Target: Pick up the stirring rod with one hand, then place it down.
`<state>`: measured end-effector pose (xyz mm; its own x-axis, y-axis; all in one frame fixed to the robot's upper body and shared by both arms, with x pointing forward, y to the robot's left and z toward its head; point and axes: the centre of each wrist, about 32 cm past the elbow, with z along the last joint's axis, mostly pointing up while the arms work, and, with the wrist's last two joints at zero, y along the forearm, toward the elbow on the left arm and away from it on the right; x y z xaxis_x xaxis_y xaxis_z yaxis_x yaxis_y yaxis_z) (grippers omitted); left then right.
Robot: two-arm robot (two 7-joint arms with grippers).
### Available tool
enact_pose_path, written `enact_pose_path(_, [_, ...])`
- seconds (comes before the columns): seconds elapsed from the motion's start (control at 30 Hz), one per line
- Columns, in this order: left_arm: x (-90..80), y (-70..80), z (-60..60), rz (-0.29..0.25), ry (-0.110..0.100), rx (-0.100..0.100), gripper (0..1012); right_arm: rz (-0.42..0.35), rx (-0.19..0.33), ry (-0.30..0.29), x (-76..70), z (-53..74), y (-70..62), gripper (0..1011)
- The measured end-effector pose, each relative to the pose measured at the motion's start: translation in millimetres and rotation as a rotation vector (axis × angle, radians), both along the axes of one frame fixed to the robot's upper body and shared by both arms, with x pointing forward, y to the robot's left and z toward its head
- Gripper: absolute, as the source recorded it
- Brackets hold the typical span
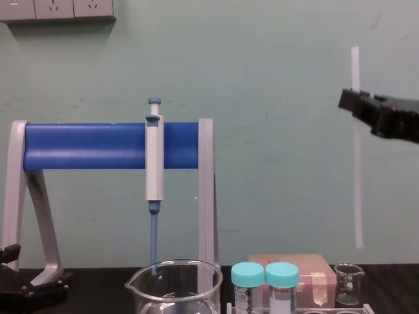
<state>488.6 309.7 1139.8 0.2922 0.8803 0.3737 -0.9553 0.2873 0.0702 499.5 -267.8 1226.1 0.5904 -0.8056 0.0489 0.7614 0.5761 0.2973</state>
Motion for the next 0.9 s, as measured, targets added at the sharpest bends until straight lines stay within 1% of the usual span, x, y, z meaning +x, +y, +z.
enact_pose_path(0.13, [0.0,0.0,0.0,0.0,0.0,0.0,1001,0.01,0.001,0.014,-1.6,-10.1,-1.1,73])
enact_pose_path(0.17, [0.0,0.0,0.0,0.0,0.0,0.0,1001,0.015,0.001,0.021,-2.2,-15.6,-1.9,73])
enact_pose_path(0.23, [0.0,0.0,0.0,0.0,0.0,0.0,1000,0.021,0.004,0.031,-2.8,-22.6,-3.0,72])
enact_pose_path(0.37, [0.0,0.0,0.0,0.0,0.0,0.0,1000,0.025,0.007,0.043,-2.3,-31.7,-4.0,72])
enact_pose_path(0.57, [0.0,0.0,0.0,0.0,0.0,0.0,1000,0.022,0.002,0.06,-0.1,-42.2,-4.7,72])
enact_pose_path(0.7, [0.0,0.0,0.0,0.0,0.0,0.0,1001,0.021,0.003,0.065,1.2,-45.4,-4.6,73])
enact_pose_path(0.9, [0.0,0.0,0.0,0.0,0.0,0.0,1000,0.027,0.018,0.073,2.6,-51.8,-3.0,73])
